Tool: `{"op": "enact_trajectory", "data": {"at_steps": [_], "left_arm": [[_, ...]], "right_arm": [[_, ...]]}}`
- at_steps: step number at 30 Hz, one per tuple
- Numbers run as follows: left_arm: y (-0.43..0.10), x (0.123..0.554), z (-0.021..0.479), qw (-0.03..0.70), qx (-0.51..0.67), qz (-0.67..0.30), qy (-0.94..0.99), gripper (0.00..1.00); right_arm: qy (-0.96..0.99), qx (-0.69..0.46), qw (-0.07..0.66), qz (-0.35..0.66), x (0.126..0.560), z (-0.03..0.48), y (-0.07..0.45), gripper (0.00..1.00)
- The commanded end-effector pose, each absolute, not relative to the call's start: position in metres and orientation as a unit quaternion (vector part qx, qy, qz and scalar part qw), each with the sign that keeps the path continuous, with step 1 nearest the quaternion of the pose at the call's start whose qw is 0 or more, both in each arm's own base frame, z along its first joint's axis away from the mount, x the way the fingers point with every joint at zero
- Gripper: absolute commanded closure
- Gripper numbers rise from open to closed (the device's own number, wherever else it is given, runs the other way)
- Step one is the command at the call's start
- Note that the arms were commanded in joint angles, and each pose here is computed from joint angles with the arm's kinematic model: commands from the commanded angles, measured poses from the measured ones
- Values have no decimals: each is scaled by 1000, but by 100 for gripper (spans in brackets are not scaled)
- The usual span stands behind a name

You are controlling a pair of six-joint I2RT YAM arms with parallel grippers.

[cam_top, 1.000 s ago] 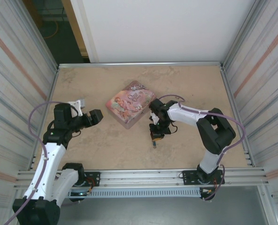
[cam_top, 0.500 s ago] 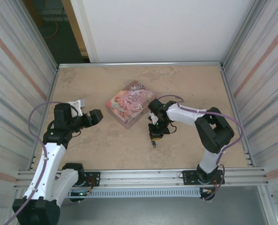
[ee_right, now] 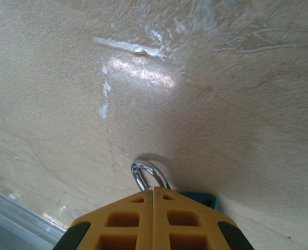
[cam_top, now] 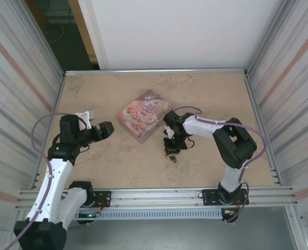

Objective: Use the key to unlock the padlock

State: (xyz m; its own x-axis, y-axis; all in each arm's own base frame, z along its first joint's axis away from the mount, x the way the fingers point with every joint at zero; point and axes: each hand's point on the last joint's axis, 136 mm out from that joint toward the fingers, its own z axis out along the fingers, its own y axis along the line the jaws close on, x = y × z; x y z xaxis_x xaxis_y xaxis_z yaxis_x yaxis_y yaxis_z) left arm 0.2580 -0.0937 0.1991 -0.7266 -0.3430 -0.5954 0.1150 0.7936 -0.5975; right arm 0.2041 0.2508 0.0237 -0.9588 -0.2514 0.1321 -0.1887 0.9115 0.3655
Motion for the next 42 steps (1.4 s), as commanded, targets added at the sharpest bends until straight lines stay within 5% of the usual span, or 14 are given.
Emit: {"op": "enact_trajectory", "data": {"at_steps": [1,11,19,32,38,42], "left_arm": [[-91,258,199,369,-67,-311,873,18],[-90,261,207,378,-65,-309,870,18],[-79,264,216,403,-76,-280,868,16],[-32,267,240,511,-128,-173,833,1],[-3,275,242,539,-137,-82,827,1],[13,287,238,548,-140,-28,825,1]], "right_arm": [[-973,127,83,-173,205,25,250,100],[-978,140,9,-153,222,57,240,85],[-974,152,-119,-118,245,105,215,74],[-943,124,-286,-113,280,161,167,64],[-914,103,-376,-110,290,180,140,47],[-892,84,-433,-98,293,190,114,22]]}}
